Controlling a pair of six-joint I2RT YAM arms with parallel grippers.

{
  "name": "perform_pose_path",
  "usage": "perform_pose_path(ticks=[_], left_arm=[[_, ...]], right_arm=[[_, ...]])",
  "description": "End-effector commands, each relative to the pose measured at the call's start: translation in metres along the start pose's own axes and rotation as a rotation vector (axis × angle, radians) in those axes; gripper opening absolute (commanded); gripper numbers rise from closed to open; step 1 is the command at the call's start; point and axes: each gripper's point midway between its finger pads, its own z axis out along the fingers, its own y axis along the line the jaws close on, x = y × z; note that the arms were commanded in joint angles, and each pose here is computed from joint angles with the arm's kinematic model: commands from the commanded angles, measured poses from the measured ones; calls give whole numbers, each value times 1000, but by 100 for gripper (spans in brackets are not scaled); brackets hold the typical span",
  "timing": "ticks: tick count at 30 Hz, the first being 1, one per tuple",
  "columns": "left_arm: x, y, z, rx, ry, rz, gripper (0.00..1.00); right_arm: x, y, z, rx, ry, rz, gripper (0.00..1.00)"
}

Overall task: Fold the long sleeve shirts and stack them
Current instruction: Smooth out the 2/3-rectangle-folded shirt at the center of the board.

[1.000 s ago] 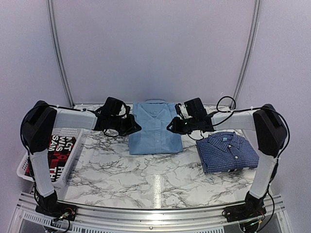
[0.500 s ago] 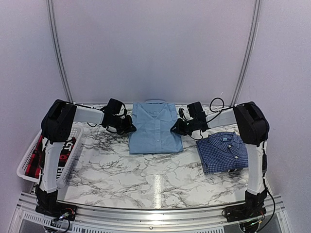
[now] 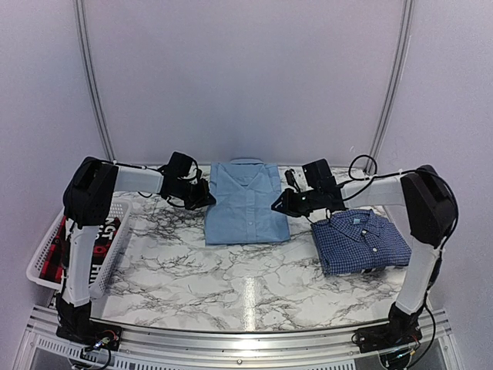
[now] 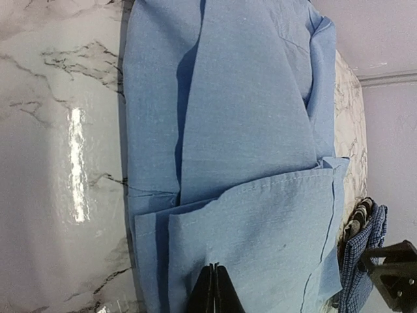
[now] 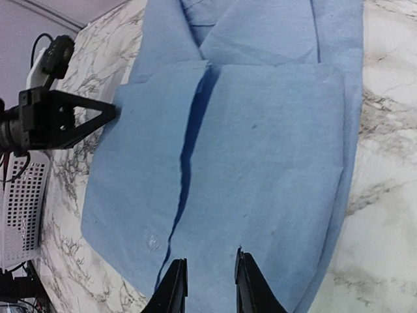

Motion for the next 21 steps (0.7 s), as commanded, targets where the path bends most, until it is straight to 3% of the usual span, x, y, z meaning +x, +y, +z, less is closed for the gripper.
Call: perform_pose_path(ticks=[1, 9, 15, 21], left_arm=[[-4, -12, -16, 7, -7, 28, 2], [-2, -10, -13, 4, -2, 24, 2], [-10, -24, -27, 21, -26, 48, 2], [-7, -43, -66, 31, -68, 73, 6]], right_arm=[[35, 1, -5, -8, 30, -1, 22], [79, -34, -11, 55, 75, 89, 20], [78, -27, -26, 55, 40, 97, 20], [64, -5, -39, 64, 3, 42, 22]])
